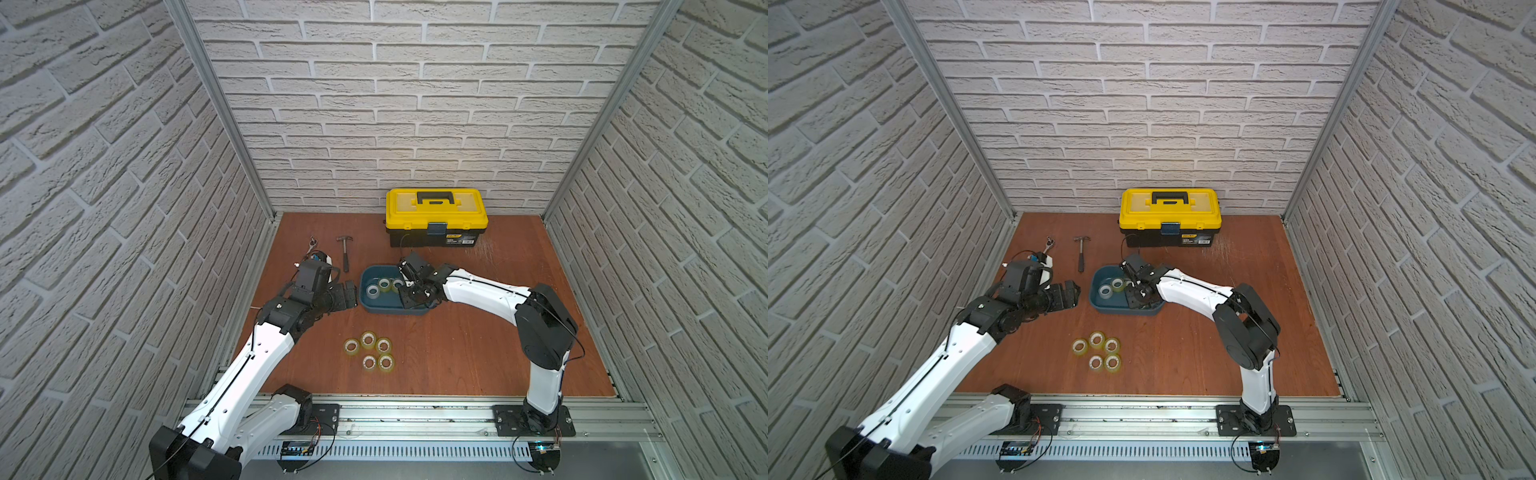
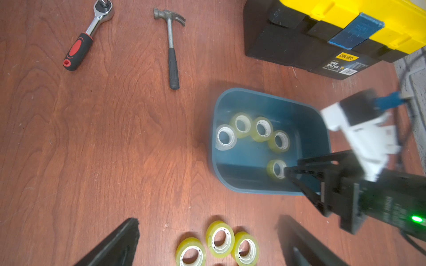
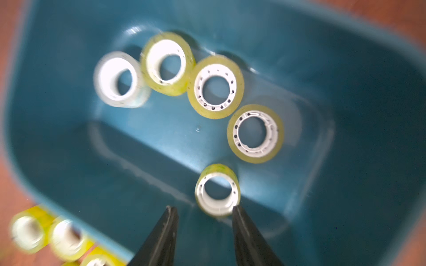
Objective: Put the transparent tape into the storage box
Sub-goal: Place the tape in the storage box.
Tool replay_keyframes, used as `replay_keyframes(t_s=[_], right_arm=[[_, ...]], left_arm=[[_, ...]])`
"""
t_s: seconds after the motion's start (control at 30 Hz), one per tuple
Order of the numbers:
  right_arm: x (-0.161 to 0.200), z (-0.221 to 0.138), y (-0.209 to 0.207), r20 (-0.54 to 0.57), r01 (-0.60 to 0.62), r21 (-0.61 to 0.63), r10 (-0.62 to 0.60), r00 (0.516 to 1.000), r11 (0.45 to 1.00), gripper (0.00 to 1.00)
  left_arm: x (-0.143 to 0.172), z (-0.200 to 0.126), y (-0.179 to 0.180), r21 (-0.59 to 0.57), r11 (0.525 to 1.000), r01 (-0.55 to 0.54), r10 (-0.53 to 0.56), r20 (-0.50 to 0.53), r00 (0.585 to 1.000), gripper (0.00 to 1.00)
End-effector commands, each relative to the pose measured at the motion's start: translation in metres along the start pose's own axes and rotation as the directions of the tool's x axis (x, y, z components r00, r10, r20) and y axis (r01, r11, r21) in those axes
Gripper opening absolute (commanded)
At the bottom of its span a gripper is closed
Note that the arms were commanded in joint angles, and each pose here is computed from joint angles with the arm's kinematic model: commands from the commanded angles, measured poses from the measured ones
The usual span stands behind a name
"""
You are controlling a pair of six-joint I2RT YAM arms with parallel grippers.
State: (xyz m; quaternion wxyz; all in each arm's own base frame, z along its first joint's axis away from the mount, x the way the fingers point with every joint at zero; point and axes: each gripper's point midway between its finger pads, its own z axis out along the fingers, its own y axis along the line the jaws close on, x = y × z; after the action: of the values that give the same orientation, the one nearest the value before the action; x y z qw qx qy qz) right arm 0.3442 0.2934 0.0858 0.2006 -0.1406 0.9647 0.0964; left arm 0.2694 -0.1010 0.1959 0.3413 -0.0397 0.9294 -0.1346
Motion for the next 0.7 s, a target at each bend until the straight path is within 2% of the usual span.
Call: replay_keyframes(t_s=[0.0, 0.2, 0.4, 0.5, 0.67], right_arm=[[-0.016, -0.042, 0.005, 0.095, 0.007, -0.047, -0.003, 0.995, 0.999, 0.43], [-0.019, -0.083, 0.015, 0.188, 0.031, -0.148, -0.003, 0.982, 0.988, 0.39], [-0.01, -0.104, 0.029, 0.241, 0.048, -0.261, 0.017, 0.97, 0.964, 0.39], [-0.001, -0.104, 0.038, 0.252, 0.057, -0.29, 0.019, 0.968, 0.955, 0.39], [0.024, -0.095, 0.065, 0.244, 0.136, -0.297, -0.062, 0.968, 0.945, 0.38]], left_arm=[[-0.018, -0.013, -0.006, 0.014, 0.999, -0.044, 0.043, 0.07, 0.997, 0.98], [-0.055, -0.039, -0.012, 0.053, 0.991, -0.124, 0.118, 0.105, 0.987, 0.98], [-0.101, -0.053, 0.005, 0.071, 0.99, -0.125, 0.11, 0.187, 0.976, 0.98], [-0.104, -0.039, 0.015, 0.027, 0.984, -0.179, 0.17, 0.191, 0.967, 0.98], [-0.09, -0.014, 0.029, -0.019, 0.976, -0.217, 0.217, 0.172, 0.961, 0.98]])
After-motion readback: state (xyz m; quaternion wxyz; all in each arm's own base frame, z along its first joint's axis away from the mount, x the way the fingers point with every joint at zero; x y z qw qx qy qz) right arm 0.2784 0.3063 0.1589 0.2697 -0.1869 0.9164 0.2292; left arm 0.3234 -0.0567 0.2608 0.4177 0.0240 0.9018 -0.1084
